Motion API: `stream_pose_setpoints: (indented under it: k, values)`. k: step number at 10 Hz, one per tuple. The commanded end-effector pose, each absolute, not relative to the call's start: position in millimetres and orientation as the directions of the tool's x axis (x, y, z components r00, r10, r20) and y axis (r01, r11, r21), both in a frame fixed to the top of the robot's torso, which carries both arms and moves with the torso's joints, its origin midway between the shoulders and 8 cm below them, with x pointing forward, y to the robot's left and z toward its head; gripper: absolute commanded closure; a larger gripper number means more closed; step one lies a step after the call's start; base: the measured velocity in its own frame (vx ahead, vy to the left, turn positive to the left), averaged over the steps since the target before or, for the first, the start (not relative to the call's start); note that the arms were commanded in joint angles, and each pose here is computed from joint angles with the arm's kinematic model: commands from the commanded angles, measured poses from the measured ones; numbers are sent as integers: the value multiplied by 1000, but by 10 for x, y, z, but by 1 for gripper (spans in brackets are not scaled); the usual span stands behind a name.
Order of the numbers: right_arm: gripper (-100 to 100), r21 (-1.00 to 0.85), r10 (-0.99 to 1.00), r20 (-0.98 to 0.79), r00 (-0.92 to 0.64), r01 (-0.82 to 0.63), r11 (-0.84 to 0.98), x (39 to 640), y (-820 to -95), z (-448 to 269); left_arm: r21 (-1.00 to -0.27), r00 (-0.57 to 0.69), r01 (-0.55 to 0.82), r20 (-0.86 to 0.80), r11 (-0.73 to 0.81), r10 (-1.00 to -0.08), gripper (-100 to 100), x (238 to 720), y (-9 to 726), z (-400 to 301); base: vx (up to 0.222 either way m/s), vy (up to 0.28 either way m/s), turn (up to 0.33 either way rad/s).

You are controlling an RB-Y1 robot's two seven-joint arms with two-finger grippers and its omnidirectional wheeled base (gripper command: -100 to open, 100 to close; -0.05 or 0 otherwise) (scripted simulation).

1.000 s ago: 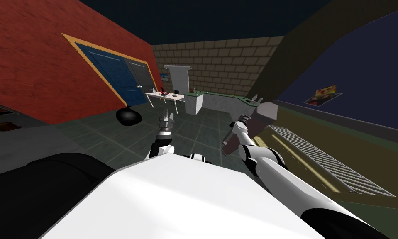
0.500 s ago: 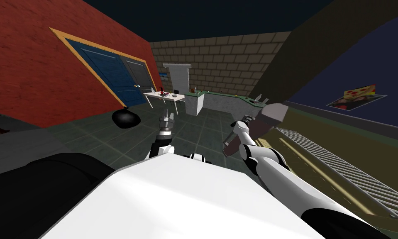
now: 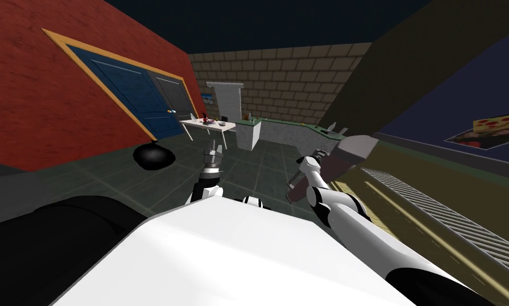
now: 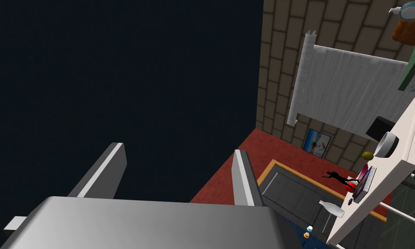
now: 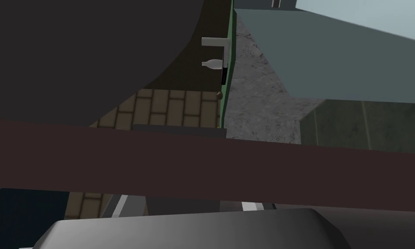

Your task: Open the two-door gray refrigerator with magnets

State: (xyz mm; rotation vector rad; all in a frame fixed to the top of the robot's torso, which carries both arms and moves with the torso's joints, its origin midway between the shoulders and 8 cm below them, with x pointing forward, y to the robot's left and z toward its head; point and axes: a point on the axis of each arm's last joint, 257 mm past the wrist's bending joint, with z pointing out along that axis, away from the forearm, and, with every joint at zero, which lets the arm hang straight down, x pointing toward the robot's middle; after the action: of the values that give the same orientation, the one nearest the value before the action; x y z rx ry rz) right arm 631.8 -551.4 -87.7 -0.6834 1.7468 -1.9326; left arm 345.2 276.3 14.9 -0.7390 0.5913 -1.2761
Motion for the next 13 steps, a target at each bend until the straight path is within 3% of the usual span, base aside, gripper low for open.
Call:
stream_pose_setpoints:
  k: [1,10,11,13]
  values:
    - [100,-995,-597,63,-800,-2,-103,6222,-5655,-844,-769,202,627,8,123,-979,0,3452,2763,148,275,180,-38]
    - [100,-995,-467,70,-882,-28,-96,5690,-6213,-907,-769,202,627,8,123,-979,0,3452,2764,149,281,166,-49]
    - [-100,-995,-481,67,-874,-22,-97,5809,-6125,-770,-769,202,627,8,123,-979,0,3452,2764,149,130,85,-3]
    - [-100,-995,-480,67,-875,-22,-98,5856,-6108,-655,-769,202,627,8,123,-979,0,3453,2763,150,-69,-43,45]
